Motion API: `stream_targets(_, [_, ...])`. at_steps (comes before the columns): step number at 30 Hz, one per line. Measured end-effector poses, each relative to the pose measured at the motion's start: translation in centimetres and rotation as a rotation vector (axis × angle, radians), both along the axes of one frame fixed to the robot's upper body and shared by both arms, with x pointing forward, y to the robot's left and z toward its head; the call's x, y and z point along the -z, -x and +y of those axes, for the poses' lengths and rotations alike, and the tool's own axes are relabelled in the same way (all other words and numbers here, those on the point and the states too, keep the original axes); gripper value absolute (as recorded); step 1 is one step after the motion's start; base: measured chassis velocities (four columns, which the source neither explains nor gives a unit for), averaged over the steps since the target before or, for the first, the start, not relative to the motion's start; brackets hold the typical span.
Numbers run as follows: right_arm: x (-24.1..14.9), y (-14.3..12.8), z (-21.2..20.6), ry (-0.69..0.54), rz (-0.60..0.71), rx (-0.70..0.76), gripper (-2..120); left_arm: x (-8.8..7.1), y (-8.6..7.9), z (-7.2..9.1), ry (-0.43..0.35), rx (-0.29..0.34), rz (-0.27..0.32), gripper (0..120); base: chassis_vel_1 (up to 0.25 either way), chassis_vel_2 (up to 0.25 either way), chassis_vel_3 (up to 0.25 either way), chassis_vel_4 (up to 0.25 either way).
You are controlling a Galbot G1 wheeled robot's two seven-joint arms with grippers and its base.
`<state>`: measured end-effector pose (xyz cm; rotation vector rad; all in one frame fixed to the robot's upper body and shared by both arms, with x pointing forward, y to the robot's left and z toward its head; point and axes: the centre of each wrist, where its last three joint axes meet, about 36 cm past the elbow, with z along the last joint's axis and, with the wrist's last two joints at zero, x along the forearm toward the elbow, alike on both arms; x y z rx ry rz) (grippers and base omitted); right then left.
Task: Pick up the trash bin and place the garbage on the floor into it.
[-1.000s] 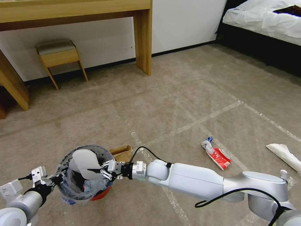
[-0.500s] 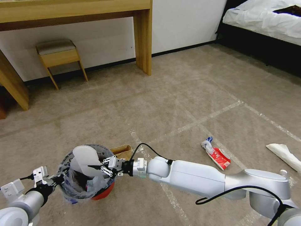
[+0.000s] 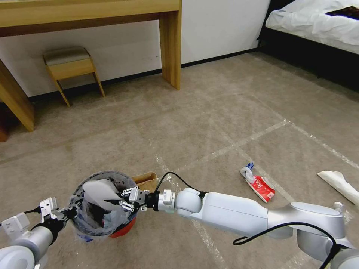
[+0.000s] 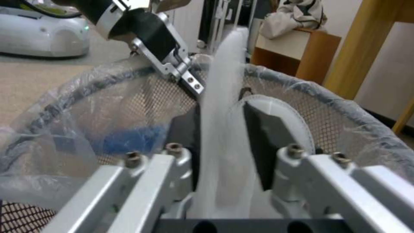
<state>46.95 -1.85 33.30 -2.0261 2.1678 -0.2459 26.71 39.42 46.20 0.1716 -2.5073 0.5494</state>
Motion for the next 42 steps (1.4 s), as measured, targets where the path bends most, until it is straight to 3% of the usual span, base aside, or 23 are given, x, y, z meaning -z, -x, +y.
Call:
stream_targets(9, [0.0, 0.0, -0.1, 0.0, -0.001, 0.001, 59, 0.1, -0.1, 0.0, 0.002, 0.0, 0.001, 1, 0.0, 0.0, 0.0, 0.0])
stream_targets(11, [0.0, -0.1, -0.1, -0.001, -0.003, 0.002, 73, 0.2, -0.2, 0.0, 0.003, 0.0, 0.002, 1, 0.0, 0.0, 0.0, 0.0])
stream_targets(13, [0.0, -0.1, -0.1, -0.001, -0.003, 0.002, 76, 0.2, -0.2, 0.0, 0.003, 0.0, 0.002, 1, 0.0, 0.0, 0.0, 0.0])
stream_targets(15, [-0.2, -0.2, -0.1, -0.006, -0.005, 0.006, 88, 0.3, -0.2, 0.0, 0.003, -0.001, 0.004, 1, 0.0, 0.0, 0.0, 0.0])
stream_targets(18, [-0.5, -0.4, 0.0, -0.016, -0.009, 0.013, 93, 0.3, -0.2, 0.0, 0.003, -0.001, 0.005, 1, 0.0, 0.0, 0.0, 0.0])
stream_targets(28, [-4.9, -2.1, -0.5, -0.087, -0.052, 0.053, 95, 0.3, -0.2, 0.4, -0.005, -0.006, 0.006, 1, 0.0, 0.0, 0.0, 0.0])
stream_targets(42, [-7.3, -2.6, -2.0, -0.129, -0.073, 0.087, 95, 0.6, -0.2, 0.7, -0.007, -0.013, 0.014, 1, 0.0, 0.0, 0.0, 0.0])
